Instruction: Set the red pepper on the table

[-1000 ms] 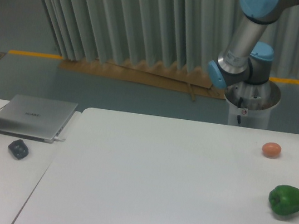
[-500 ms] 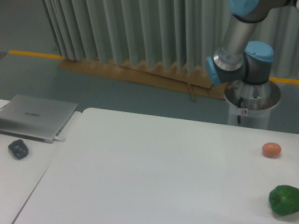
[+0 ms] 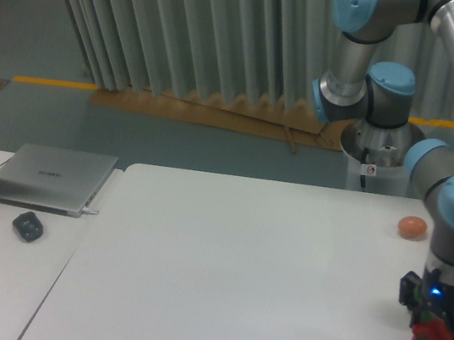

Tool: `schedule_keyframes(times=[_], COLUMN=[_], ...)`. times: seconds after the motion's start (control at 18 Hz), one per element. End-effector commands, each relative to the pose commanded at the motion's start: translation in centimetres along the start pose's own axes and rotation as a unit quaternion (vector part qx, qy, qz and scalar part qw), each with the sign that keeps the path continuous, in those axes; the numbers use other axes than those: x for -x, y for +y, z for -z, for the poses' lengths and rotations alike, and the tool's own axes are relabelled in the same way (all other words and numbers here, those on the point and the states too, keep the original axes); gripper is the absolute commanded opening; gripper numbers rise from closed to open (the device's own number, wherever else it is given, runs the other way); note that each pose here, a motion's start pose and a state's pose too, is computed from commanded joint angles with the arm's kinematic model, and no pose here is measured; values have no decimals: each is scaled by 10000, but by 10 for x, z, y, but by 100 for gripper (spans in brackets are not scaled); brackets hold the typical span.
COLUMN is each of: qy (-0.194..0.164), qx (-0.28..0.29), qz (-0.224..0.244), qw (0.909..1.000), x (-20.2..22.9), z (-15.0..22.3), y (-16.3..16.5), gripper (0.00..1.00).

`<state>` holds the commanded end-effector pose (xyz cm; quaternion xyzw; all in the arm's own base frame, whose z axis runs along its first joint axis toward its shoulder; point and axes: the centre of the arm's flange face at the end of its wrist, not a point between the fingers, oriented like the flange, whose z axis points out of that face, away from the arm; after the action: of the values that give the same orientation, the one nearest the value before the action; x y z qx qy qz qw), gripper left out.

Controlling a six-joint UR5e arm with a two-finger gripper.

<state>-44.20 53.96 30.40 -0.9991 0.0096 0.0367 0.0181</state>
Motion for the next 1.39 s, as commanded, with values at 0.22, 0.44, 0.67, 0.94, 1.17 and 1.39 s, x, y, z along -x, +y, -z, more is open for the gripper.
schedule_keyframes(times=[0.22,0.44,0.67,0.94,1.17,1.39], qy=[58,-27,-21,-75,-321,-374], qx=[109,328,333,406,482,455], qz=[-56,-78,-70,-103,-143,43], qw=[9999,9994,9994,9991,9982,9983], x=[-10,-25,-27,-27,-31,-33], z=[-12,-21,-21,-24,-21,-14], y=[-3,-13,-13,-12,-14,-13], gripper=[38,38,38,90,100,100])
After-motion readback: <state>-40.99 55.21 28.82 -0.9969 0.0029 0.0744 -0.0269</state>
